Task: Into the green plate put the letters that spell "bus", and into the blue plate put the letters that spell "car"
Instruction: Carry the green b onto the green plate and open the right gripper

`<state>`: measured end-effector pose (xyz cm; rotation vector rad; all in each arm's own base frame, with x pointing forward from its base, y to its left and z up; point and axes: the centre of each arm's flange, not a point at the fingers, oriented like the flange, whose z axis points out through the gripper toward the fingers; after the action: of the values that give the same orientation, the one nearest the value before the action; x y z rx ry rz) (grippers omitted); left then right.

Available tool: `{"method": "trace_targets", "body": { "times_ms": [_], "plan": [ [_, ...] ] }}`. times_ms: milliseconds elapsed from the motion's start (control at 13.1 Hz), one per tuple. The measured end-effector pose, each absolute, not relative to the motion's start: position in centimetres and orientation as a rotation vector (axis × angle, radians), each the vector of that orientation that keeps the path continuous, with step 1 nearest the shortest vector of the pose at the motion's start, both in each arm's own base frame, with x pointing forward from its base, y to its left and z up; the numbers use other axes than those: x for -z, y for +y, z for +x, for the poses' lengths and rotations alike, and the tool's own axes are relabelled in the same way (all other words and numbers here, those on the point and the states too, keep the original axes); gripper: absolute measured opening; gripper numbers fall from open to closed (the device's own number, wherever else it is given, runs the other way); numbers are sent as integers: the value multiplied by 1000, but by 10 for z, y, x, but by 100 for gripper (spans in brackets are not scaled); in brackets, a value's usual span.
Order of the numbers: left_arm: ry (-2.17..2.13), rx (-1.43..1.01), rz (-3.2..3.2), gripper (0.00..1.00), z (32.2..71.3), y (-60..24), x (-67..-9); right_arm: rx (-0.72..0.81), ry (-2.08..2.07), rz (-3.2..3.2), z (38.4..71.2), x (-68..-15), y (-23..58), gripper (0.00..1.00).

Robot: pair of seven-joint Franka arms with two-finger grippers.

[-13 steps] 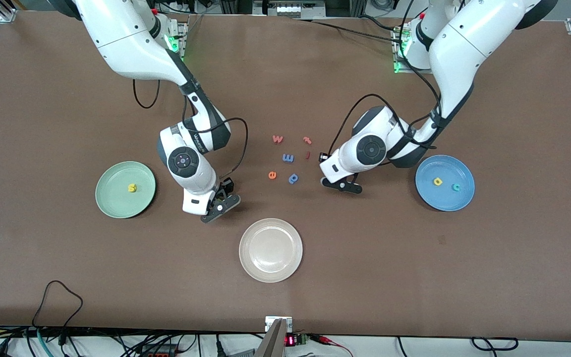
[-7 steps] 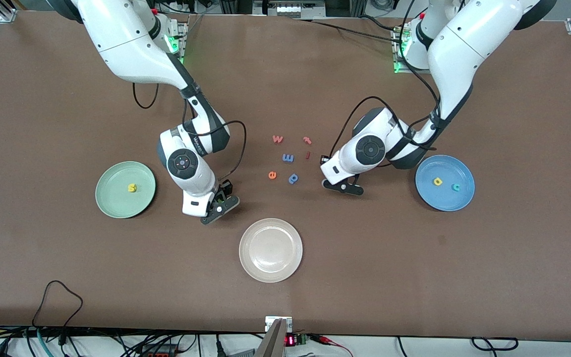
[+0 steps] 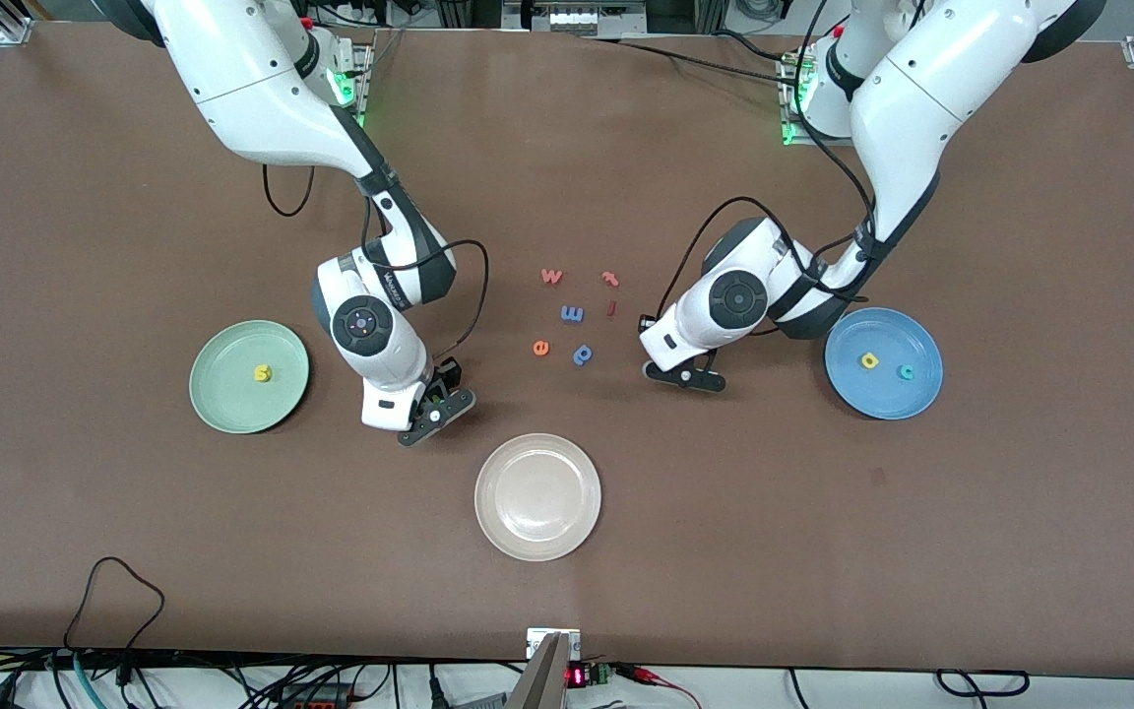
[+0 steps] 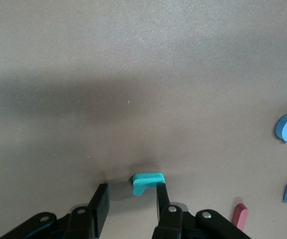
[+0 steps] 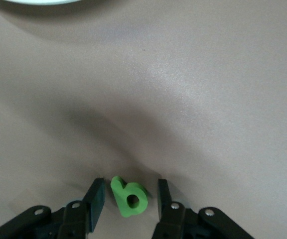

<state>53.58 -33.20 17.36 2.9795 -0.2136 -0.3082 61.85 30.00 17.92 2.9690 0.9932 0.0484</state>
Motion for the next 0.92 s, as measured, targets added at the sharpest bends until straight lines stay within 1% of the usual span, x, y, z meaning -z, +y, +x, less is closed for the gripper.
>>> {"method": "trace_targets", "body": {
  "times_ms": [153,230,460,613,766,920],
  "plan": [
    [-215,303,2978,46,536,-333,-174,-49,996,2967,619,-179,300,31],
    [-217,302,2977,46,535,-335,-174,-50,996,2966,619,-179,300,27],
    [-221,301,2977,45,534,-337,-174,-52,994,2966,619,-179,299,27],
    [-217,299,2977,45,533,-339,-174,-75,964,2968,628,-187,288,27],
    [-205,297,2978,45,532,-340,-174,-104,873,2987,647,-210,248,27],
    [-202,293,2978,45,533,-341,-175,-64,783,3005,657,-237,181,27]
  ]
}}
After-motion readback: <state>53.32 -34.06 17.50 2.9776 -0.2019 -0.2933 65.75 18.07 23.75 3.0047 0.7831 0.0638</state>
